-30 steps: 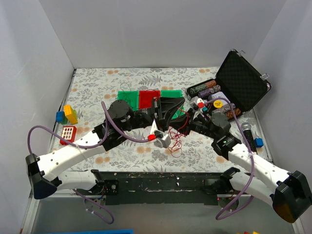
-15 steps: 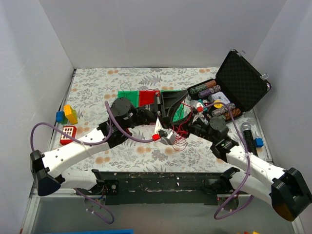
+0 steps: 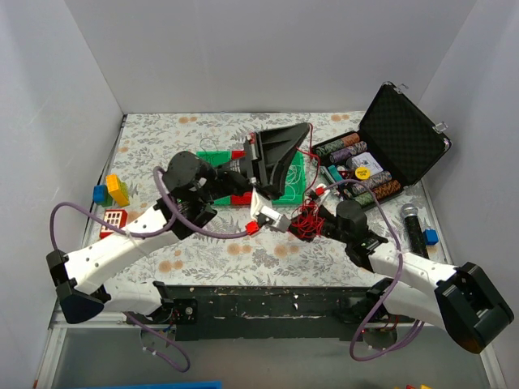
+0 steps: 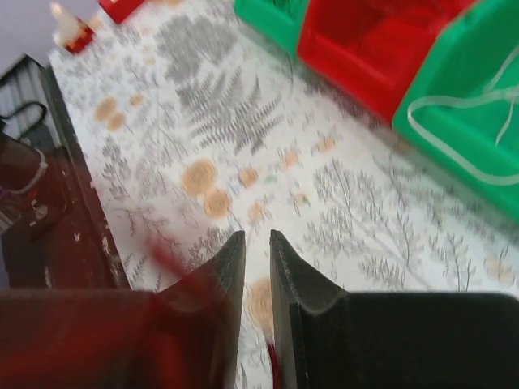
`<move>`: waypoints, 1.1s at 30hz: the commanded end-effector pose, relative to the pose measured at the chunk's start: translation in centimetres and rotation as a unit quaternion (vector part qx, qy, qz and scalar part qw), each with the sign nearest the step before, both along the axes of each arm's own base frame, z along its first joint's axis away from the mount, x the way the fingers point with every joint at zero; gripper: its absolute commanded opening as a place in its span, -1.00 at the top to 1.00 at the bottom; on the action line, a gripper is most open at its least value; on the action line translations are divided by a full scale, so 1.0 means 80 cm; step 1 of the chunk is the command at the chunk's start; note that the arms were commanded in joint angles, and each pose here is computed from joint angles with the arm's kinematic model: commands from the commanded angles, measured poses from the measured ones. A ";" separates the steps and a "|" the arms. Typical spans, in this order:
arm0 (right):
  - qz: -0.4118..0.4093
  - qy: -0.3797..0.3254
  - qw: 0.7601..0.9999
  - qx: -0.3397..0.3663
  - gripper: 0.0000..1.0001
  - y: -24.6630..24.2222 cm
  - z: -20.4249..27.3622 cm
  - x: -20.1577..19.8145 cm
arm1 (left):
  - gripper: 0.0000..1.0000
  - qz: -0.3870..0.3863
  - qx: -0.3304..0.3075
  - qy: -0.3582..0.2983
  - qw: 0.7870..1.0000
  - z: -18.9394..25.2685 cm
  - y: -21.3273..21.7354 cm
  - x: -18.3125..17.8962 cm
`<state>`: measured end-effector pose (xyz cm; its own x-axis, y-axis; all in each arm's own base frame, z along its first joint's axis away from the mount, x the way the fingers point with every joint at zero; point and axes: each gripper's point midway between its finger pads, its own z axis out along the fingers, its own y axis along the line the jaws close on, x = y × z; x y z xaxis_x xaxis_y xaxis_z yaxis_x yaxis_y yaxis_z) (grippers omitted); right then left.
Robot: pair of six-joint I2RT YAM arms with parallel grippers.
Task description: Untangle the cables
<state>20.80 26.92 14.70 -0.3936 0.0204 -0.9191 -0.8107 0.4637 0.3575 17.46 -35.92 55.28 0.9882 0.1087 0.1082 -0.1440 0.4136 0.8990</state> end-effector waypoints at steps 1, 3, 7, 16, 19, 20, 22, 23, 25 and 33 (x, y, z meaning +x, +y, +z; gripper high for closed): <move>-0.016 0.059 0.996 -0.059 0.47 -0.016 -0.057 -0.010 | 1.00 0.014 -0.121 -0.096 0.988 0.111 0.071 -0.045; -0.021 0.060 0.996 -0.062 0.48 -0.017 -0.060 -0.008 | 1.00 0.016 -0.118 -0.093 0.989 0.110 0.070 -0.043; -0.029 0.056 0.996 -0.059 0.51 -0.019 -0.055 -0.006 | 1.00 0.018 -0.110 -0.082 0.990 0.101 0.070 -0.040; -0.111 -0.075 0.991 -0.007 0.12 -0.041 0.088 0.029 | 1.00 0.057 -0.075 0.004 0.996 0.053 0.058 0.000; -0.128 -0.123 0.984 0.012 -0.06 -0.052 0.146 0.029 | 1.00 0.070 -0.063 0.051 0.994 0.026 0.056 0.016; -0.136 -0.137 0.981 0.020 -0.07 -0.057 0.166 0.028 | 1.00 0.074 -0.059 0.058 0.994 0.018 0.057 0.018; -0.149 -0.160 0.975 0.036 -0.10 -0.070 0.196 0.021 | 1.00 0.082 -0.049 0.071 0.993 -0.004 0.056 0.024; -0.154 -0.170 0.972 0.044 -0.11 -0.075 0.209 0.018 | 1.00 0.088 -0.037 0.077 0.992 -0.018 0.054 0.028; -0.161 -0.186 0.968 0.055 -0.13 -0.083 0.229 0.012 | 1.00 0.100 -0.023 0.085 0.991 -0.038 0.052 0.034; -0.177 -0.218 0.958 0.059 -0.15 -0.099 0.267 0.004 | 1.00 0.117 0.007 0.119 0.986 -0.082 0.049 0.045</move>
<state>21.37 19.65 33.90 0.0271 0.2039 -0.9786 -0.7062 0.6968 0.1257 21.32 -33.77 47.96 0.9467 0.3069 -0.0974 -0.0181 0.3527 0.9356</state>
